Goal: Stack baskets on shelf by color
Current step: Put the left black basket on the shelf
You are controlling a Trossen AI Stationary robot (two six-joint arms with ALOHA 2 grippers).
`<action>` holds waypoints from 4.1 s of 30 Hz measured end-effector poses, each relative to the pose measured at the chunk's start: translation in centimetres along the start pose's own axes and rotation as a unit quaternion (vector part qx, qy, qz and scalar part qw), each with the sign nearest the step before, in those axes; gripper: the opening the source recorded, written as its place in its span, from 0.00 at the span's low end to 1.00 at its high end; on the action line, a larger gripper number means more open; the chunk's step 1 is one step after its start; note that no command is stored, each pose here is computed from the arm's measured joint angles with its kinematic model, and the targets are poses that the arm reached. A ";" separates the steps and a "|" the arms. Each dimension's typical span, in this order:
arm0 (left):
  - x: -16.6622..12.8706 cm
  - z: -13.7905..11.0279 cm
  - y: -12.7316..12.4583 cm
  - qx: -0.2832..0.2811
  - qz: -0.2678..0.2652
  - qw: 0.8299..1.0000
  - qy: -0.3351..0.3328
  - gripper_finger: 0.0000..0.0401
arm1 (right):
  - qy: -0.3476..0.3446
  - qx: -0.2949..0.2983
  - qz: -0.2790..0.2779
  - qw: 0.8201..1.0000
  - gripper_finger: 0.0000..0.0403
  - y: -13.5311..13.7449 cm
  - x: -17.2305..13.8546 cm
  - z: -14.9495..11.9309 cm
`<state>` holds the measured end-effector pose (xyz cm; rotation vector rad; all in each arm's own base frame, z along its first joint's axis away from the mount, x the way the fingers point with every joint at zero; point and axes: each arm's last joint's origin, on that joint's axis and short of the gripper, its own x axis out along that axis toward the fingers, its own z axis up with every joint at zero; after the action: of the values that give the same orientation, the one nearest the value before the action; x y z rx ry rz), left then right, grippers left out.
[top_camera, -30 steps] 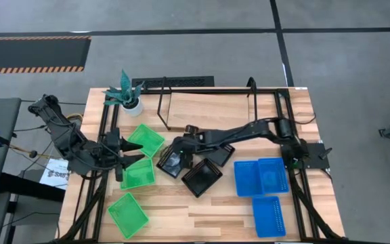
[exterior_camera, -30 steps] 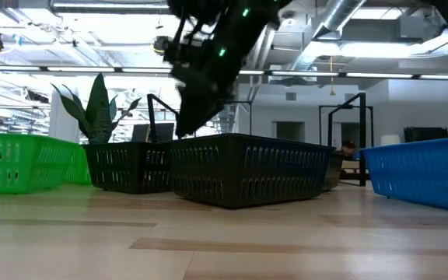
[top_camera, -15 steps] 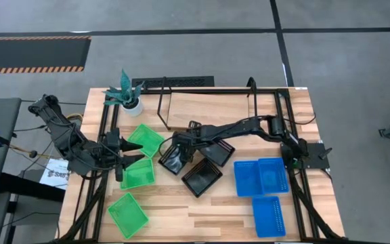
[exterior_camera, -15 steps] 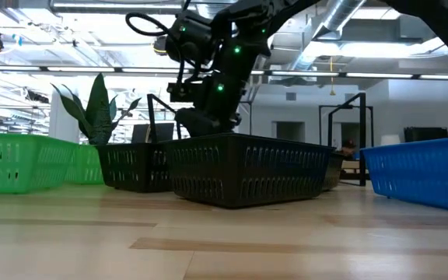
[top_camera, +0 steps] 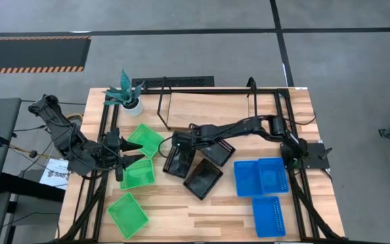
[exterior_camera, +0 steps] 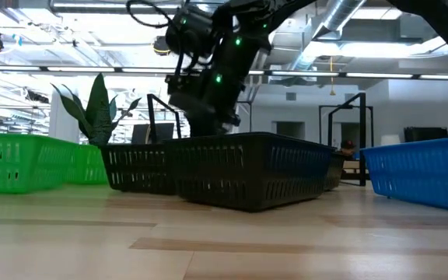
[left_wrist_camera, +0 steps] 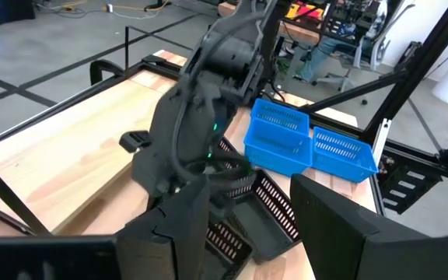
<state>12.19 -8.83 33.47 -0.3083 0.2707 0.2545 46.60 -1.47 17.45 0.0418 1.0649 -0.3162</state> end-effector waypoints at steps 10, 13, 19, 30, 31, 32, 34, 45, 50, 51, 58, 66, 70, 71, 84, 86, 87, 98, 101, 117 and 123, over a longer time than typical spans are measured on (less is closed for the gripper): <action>0.0 0.0 0.0 -0.005 -0.002 1.000 0.002 0.42 | -0.070 -0.023 0.002 0.997 0.04 -4.0 -7.6 2.2; 0.0 0.0 0.0 -0.002 -0.002 1.000 0.002 0.42 | -0.099 -0.029 -0.012 0.995 0.02 -6.7 -9.7 2.8; 0.0 0.0 0.0 0.007 -0.002 1.000 0.003 0.42 | -0.118 -0.012 -0.032 0.992 0.05 -13.2 -10.6 3.2; 0.0 -0.1 0.0 0.009 -0.001 1.000 0.004 0.42 | -0.118 -0.028 0.012 0.993 0.04 -21.1 -7.9 2.2; 0.0 -0.1 0.1 0.011 0.000 1.000 0.005 0.42 | -0.119 -0.027 0.011 0.993 0.05 -21.5 -7.9 2.1; 0.0 -0.1 0.1 0.013 0.001 1.000 0.006 0.42 | -0.118 -0.025 0.011 0.993 0.05 -21.8 -8.0 2.0; 0.0 -0.2 0.2 0.019 0.005 1.000 0.009 0.42 | -0.117 -0.022 0.009 0.993 0.06 -22.2 -7.9 1.9; 0.0 -0.3 0.3 0.019 0.008 1.000 0.011 0.42 | -0.092 -0.023 0.008 0.996 0.07 -22.4 -5.0 1.5; 0.0 -0.3 0.3 0.019 0.007 1.000 0.013 0.42 | -0.081 -0.020 -0.014 0.996 0.11 -22.6 -4.1 1.3; 0.0 -0.3 0.3 0.017 0.007 1.000 0.013 0.42 | -0.088 -0.021 -0.019 0.996 0.11 -22.6 -4.2 1.5; 0.0 -0.3 0.3 0.018 0.007 1.000 0.014 0.42 | -0.118 -0.018 -0.029 0.992 0.16 -22.8 -4.5 2.1; 0.0 -0.3 0.3 0.014 0.007 1.000 0.013 0.42 | -0.112 -0.017 -0.081 0.990 0.46 -22.8 -4.5 2.3; 0.0 -0.3 0.3 0.012 0.007 1.000 0.013 0.42 | -0.089 -0.016 -0.115 0.989 0.58 -22.1 -6.2 2.7; 0.0 -0.3 0.3 0.009 0.007 1.000 0.013 0.42 | -0.082 -0.011 -0.118 0.990 0.60 -21.8 -6.7 2.9; 0.0 -0.6 0.2 -0.007 -0.012 0.999 0.036 0.42 | 0.106 0.055 -0.086 0.989 0.55 -20.7 -5.5 -1.8; 0.0 -0.6 0.2 -0.006 -0.012 0.999 0.036 0.42 | 0.104 0.061 -0.086 0.989 0.55 -20.7 -5.3 -1.9; 0.0 -0.6 0.2 -0.006 -0.012 0.999 0.036 0.42 | 0.099 0.062 -0.086 0.989 0.55 -20.6 -5.1 -1.9; 0.0 -0.7 0.3 -0.001 -0.008 0.999 0.037 0.42 | -0.026 0.022 -0.066 0.997 0.55 -19.0 -4.6 0.6; 0.0 -0.7 0.3 -0.001 -0.008 0.999 0.037 0.42 | -0.066 0.016 -0.073 0.995 0.55 -19.1 -4.7 1.4; 0.0 -0.7 0.3 0.006 -0.003 0.999 0.035 0.42 | 0.078 0.076 -0.054 0.993 0.55 -18.5 -2.3 -0.7; 0.0 -0.7 0.3 0.002 -0.005 0.999 0.036 0.42 | 0.076 0.083 -0.061 0.992 0.55 -19.5 0.7 -1.0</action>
<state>11.97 -8.76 32.74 -0.3156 0.3417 0.2341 40.63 -20.07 18.68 0.1525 1.1929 -0.5191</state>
